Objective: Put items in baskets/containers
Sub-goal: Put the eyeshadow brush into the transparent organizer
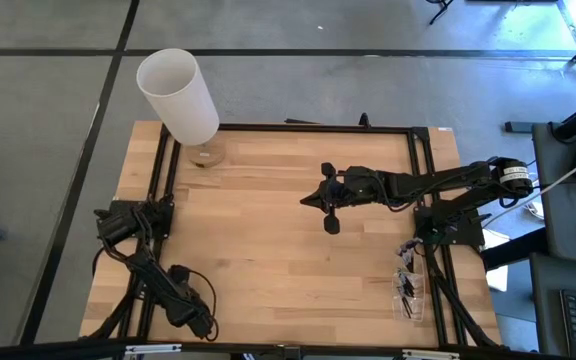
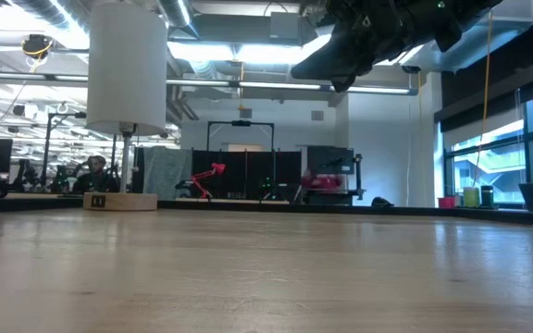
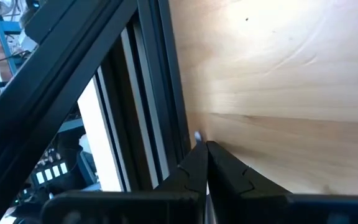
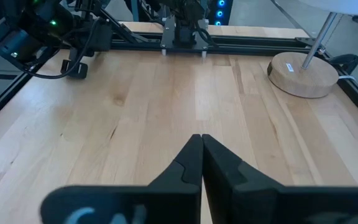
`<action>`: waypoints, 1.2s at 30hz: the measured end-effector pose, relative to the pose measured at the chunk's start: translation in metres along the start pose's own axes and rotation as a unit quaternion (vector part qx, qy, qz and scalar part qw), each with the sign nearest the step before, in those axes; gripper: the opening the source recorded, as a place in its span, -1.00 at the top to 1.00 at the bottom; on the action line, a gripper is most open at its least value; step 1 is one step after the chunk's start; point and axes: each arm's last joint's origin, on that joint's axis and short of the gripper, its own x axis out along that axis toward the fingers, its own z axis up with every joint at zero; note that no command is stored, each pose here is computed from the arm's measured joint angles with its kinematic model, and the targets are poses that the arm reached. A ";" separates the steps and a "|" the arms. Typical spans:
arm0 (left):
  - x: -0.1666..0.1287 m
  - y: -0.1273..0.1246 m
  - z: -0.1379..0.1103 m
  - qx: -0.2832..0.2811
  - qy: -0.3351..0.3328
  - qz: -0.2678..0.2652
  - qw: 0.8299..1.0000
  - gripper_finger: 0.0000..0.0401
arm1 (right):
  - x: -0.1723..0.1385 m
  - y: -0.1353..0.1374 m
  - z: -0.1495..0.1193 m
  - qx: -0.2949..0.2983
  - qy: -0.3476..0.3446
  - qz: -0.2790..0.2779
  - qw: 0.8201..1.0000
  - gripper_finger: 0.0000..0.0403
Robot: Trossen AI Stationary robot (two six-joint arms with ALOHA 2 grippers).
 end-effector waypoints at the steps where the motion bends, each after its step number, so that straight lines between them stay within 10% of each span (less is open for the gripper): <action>1: 0.000 0.000 0.000 0.000 0.000 0.000 1.000 0.98 | 0.000 0.000 0.000 -0.001 0.000 0.000 1.000 0.96; 36: 0.001 0.002 -0.007 0.026 -0.014 0.006 1.000 0.98 | 0.000 0.000 -0.001 -0.005 0.006 0.001 1.000 0.96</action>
